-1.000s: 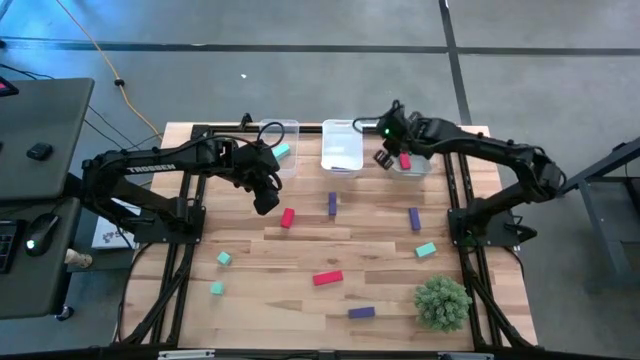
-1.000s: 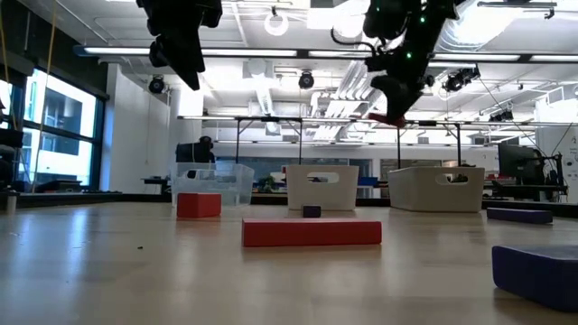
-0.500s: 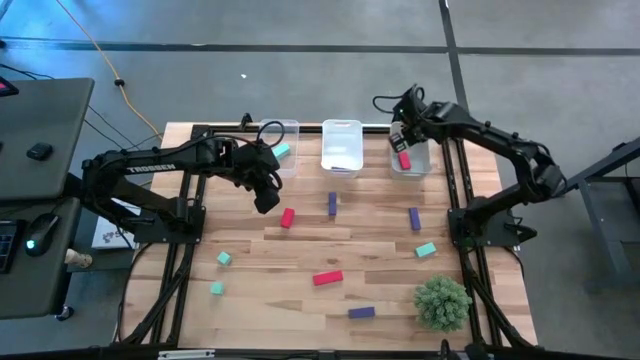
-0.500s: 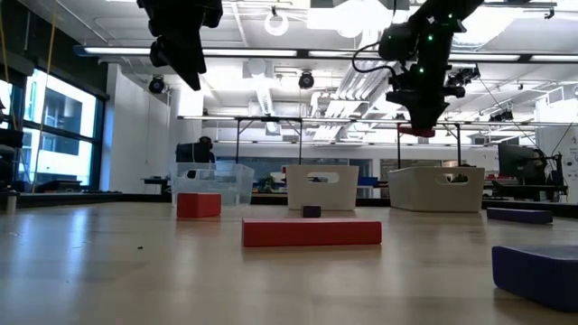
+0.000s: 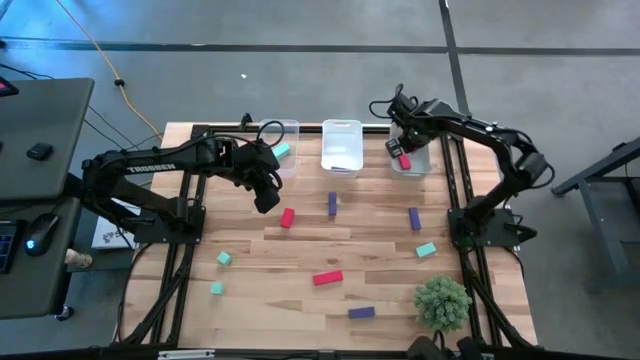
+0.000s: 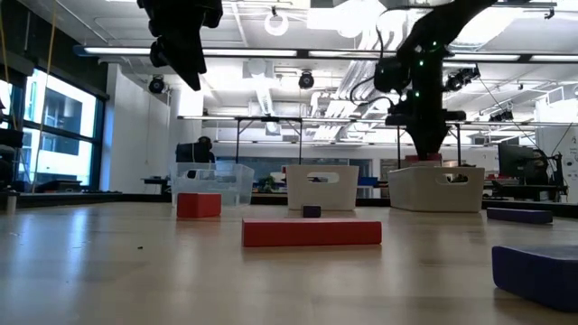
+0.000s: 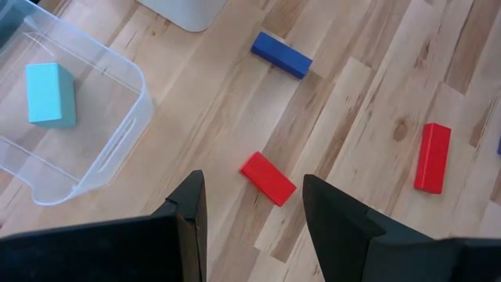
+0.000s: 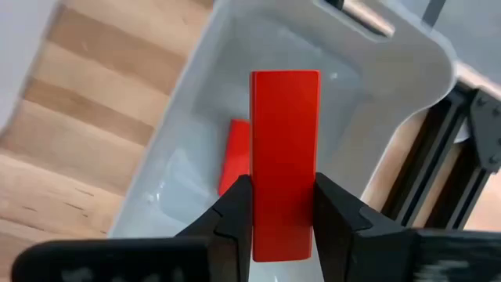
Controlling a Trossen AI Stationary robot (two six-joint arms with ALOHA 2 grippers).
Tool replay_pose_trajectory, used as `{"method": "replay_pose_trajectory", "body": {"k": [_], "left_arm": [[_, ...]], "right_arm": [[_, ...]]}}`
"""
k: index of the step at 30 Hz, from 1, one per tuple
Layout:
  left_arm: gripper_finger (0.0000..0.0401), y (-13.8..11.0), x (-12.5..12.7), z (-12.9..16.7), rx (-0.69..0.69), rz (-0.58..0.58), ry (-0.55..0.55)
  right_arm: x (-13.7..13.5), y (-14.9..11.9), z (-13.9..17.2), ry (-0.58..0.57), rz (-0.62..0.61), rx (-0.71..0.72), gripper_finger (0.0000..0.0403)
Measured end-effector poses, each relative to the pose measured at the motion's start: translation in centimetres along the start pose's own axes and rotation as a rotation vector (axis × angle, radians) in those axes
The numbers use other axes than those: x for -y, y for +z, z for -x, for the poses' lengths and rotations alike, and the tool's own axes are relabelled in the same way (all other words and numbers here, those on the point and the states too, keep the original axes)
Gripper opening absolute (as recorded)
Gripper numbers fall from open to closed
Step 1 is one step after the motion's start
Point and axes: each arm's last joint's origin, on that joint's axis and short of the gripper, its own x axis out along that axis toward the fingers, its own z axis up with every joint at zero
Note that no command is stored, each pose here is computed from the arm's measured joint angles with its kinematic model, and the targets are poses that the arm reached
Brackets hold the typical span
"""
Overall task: Sort & place blocks by color
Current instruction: Put the red block into the gray bin
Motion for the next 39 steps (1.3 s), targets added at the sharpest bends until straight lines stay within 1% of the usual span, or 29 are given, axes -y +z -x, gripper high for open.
{"method": "replay_pose_trajectory", "body": {"k": [8,17,22,26,31,35,39], "left_arm": [[0.0131,0.0,0.0,0.0,0.0,-0.003,0.0],[0.0131,0.0,0.0,0.0,0.0,-0.003,0.0],[0.0131,0.0,0.0,0.0,0.0,-0.003,0.0],[0.0131,0.0,0.0,0.0,0.0,-0.003,0.0],[0.0131,0.0,0.0,0.0,0.0,-0.003,0.0],[0.0131,0.0,0.0,0.0,0.0,-0.003,0.0],[0.0131,0.0,0.0,0.0,0.0,-0.002,0.0]], "right_arm": [[-0.2,0.3,-2.7,0.01,0.004,-0.135,0.0077],[-0.6,0.2,-4.6,-0.004,0.017,-0.242,0.0077],[-0.8,0.1,-5.4,-0.001,0.025,-0.281,0.0077],[-1.1,0.1,-6.0,0.039,0.036,-0.315,0.0077],[-1.2,0.1,-6.1,0.048,0.039,-0.32,0.0079],[-1.2,0.1,-6.1,0.058,0.063,-0.321,0.0092],[-1.2,0.1,-6.1,0.052,0.069,-0.319,0.0122]]}}
